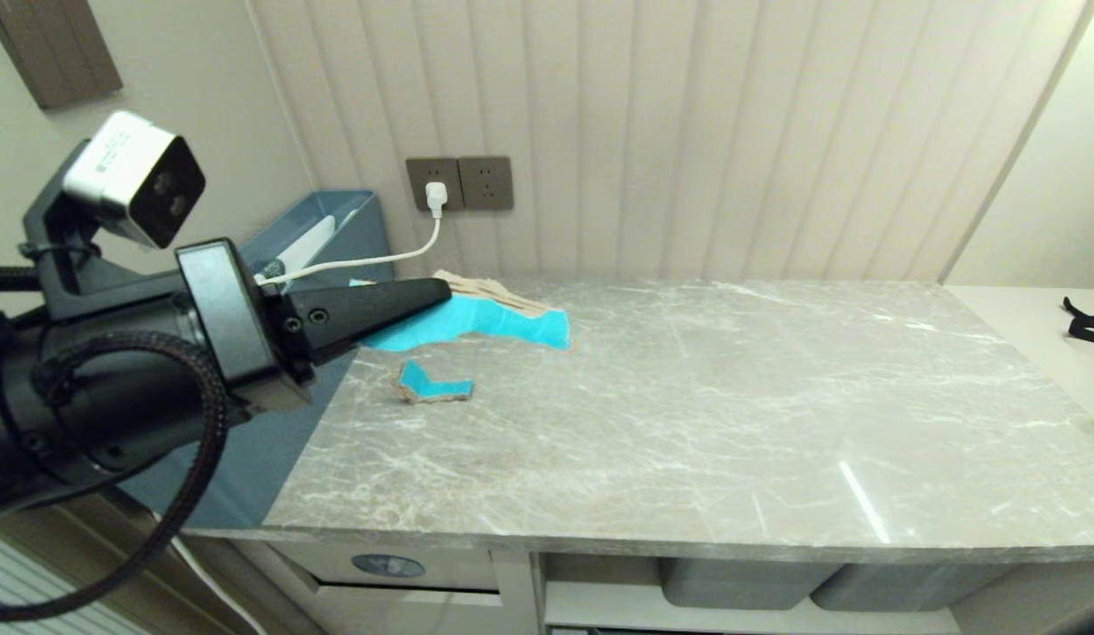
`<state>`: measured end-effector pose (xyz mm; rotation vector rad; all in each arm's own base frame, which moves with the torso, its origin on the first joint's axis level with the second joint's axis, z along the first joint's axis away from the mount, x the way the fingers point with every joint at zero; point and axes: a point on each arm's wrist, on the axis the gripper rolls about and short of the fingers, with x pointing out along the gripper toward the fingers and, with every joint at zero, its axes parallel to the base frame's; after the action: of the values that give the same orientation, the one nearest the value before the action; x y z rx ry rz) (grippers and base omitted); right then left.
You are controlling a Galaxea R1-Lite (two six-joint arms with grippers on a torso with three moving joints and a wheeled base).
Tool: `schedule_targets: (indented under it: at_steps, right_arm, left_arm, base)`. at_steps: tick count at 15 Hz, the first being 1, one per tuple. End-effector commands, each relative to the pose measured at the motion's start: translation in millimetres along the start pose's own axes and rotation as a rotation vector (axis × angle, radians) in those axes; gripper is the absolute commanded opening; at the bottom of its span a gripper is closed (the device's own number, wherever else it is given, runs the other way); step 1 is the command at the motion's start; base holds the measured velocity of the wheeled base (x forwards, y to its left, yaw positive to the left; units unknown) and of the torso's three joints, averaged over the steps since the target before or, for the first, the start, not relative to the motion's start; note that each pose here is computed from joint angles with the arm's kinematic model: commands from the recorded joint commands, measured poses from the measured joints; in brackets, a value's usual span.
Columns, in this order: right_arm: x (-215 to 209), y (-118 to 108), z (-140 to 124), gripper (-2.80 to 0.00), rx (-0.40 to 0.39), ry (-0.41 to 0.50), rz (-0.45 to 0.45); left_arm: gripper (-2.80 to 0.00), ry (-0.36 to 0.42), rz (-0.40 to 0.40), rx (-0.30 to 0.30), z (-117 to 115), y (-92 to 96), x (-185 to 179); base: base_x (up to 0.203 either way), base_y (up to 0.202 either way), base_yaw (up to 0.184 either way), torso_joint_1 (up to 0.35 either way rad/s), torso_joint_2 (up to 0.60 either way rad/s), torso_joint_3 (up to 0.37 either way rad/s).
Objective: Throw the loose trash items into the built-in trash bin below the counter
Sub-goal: Put the garbage in the trash can
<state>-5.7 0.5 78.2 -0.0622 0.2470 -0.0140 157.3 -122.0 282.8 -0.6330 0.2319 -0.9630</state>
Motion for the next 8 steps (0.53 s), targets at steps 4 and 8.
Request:
schedule_targets:
  at_steps: [4, 8]
  right_arm:
    - [-1.6, 0.0, -0.6, -2.80, 0.007, -0.036, 0.000]
    - [-15.2, 0.0, -6.7, -2.80, 0.015, -0.233, 0.001]
  left_arm:
    - [-2.80, -0.031, 0.017, 0.002, 1.8, -2.0, -3.3]
    - [-2.80, -0.052, 0.055, 0.001, 2.8, -0.8, -4.8]
  base:
    - [0.000, 0.000, 0.000, 0.000, 0.00, 0.000]
    - [0.000, 0.000, 0.000, 0.000, 0.00, 0.000]
